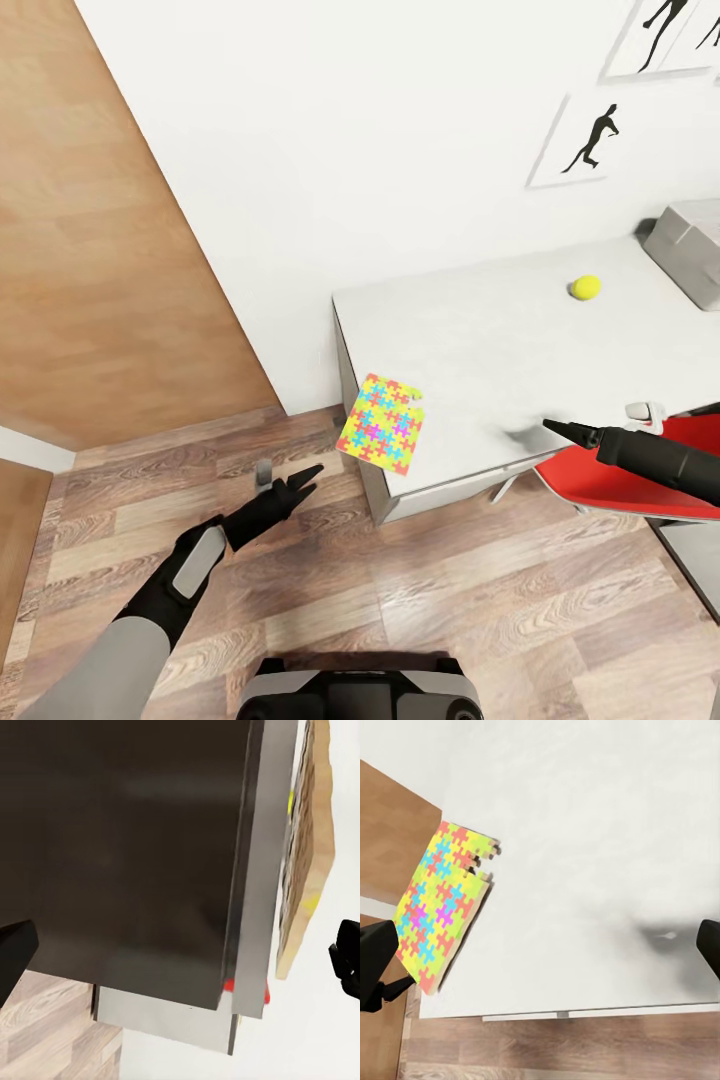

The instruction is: Put all the toys in the child's room - the three board games (two on the bed and one on the table), the two jigsaw puzzles on the table, and the tennis ball on the table - inside the toy box on the table in the child's room.

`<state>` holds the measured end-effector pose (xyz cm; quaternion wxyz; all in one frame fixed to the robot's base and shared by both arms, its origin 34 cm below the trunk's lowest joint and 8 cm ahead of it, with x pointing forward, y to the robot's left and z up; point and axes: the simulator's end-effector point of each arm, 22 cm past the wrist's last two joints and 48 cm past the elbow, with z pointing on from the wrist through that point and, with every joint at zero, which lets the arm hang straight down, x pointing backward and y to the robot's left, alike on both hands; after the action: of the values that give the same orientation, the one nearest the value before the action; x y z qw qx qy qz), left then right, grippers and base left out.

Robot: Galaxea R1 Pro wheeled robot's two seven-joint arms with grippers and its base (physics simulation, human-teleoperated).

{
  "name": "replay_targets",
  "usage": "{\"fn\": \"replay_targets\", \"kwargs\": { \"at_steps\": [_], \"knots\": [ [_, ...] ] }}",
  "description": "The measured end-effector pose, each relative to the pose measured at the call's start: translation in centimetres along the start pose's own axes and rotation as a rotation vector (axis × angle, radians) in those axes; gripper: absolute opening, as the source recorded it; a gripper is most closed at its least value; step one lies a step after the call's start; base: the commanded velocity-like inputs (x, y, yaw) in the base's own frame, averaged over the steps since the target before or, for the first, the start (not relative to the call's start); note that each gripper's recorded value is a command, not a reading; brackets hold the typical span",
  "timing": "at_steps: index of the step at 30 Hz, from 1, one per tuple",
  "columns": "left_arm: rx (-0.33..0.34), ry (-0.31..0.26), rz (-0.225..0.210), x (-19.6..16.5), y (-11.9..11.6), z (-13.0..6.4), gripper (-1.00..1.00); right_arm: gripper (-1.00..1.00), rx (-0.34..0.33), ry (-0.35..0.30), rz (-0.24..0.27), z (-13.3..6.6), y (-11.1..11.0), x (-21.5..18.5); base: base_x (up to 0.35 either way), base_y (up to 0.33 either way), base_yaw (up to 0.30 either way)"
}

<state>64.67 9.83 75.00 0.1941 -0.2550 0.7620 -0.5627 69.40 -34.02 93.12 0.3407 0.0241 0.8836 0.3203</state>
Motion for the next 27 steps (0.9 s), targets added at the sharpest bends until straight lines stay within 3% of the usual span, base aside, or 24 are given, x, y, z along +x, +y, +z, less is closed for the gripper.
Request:
{"fn": "replay_targets", "kwargs": {
  "at_steps": [27],
  "knots": [
    [0.028,-0.007,0.036,-2.2,-2.3,2.0,1.00,1.00,0.001,0.000,-0.001,0.0,0.0,0.0,0.000,0.000,-0.001]
  ]
}}
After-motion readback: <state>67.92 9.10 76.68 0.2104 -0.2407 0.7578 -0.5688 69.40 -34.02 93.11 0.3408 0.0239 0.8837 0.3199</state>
